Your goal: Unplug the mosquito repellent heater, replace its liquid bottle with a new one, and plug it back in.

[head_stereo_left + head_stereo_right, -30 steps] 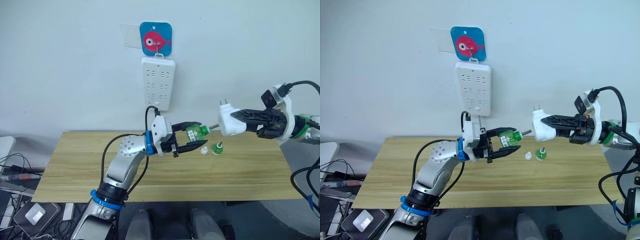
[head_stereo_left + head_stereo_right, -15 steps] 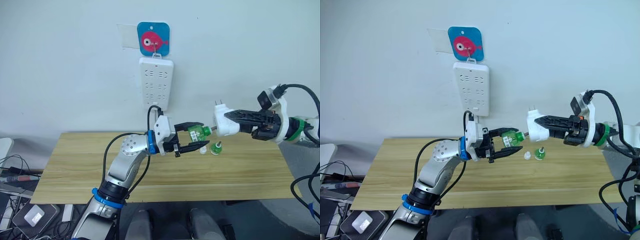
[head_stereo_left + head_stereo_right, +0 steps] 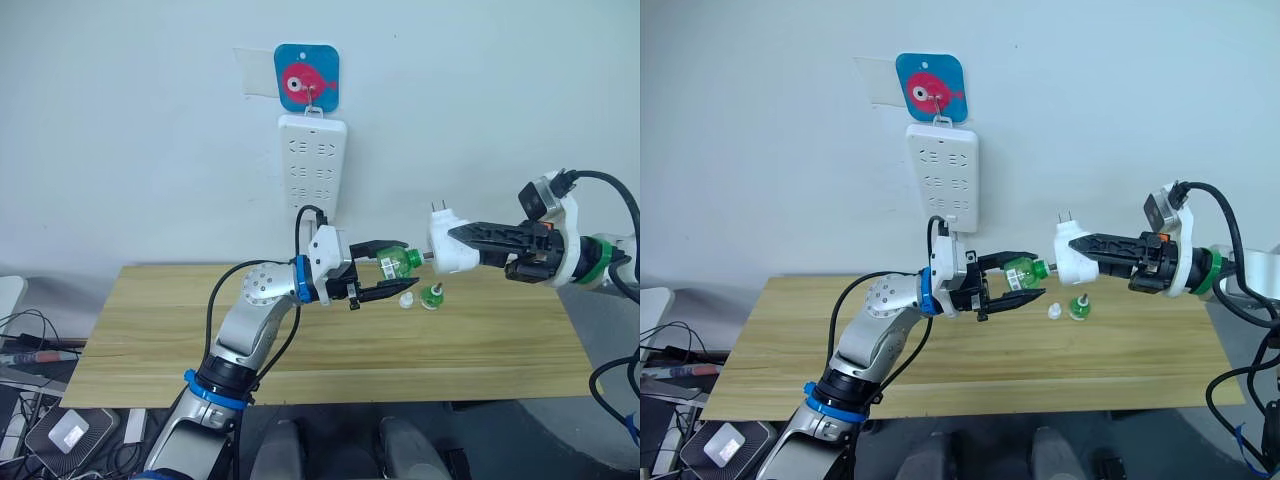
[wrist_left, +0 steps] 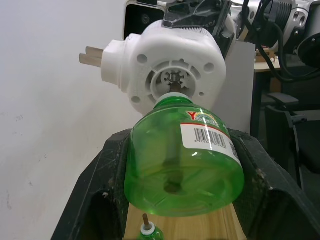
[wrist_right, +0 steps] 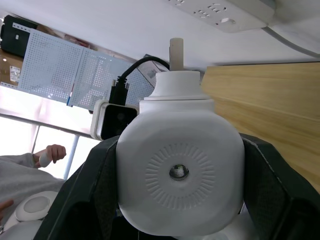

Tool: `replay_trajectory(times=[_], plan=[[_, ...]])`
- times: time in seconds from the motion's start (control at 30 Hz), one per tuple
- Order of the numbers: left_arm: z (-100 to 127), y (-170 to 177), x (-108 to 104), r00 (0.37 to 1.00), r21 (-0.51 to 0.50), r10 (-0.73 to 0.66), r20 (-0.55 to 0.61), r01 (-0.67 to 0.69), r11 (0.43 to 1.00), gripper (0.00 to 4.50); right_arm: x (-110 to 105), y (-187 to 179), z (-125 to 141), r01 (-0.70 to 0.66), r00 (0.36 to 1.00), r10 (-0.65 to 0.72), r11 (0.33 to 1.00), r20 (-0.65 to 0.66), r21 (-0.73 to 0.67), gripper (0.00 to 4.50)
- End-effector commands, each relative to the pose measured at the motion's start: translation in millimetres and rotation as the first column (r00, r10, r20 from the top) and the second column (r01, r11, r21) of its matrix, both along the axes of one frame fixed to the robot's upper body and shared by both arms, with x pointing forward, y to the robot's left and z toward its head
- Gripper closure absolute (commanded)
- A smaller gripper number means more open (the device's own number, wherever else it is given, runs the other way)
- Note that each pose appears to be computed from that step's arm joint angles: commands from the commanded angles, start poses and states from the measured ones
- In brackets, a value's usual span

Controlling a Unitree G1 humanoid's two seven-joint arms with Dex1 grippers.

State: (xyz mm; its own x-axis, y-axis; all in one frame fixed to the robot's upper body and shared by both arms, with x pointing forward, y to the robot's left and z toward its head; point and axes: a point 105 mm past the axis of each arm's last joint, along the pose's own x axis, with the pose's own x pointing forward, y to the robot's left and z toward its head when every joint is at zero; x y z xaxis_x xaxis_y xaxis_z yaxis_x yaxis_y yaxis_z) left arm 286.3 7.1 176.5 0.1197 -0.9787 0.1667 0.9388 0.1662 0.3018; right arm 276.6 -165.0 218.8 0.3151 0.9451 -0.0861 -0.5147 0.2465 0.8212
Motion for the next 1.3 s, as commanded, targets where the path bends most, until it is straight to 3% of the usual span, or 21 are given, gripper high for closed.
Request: replay_trajectory(times=[0.03, 0.47, 0.8, 1.3], plan=[[19, -3, -4, 0.998, -0.043, -0.023, 0.059, 0.025, 0.999, 2.23, -7, 6, 6, -0.044, 0.999, 0.044, 0.999, 0.023, 0.008, 1.55], [17, -4, -14, 0.995, -0.011, -0.076, 0.067, 0.077, 0.997, 2.23, 1, 1, 10, 0.0, 1.0, -0.001, 1.0, 0.024, 0.017, 1.55], [13, -7, -4, 0.997, 0.004, -0.038, 0.073, 0.038, 0.999, 2.23, -6, 10, 8, -0.05, 0.998, 0.049, 0.999, 0.039, 0.014, 1.55], [8, -16, -13, 0.994, 0.029, -0.096, 0.051, 0.094, 0.995, 2.23, -15, 30, 10, -0.121, 0.988, 0.123, 0.992, 0.096, -0.028, 1.55]])
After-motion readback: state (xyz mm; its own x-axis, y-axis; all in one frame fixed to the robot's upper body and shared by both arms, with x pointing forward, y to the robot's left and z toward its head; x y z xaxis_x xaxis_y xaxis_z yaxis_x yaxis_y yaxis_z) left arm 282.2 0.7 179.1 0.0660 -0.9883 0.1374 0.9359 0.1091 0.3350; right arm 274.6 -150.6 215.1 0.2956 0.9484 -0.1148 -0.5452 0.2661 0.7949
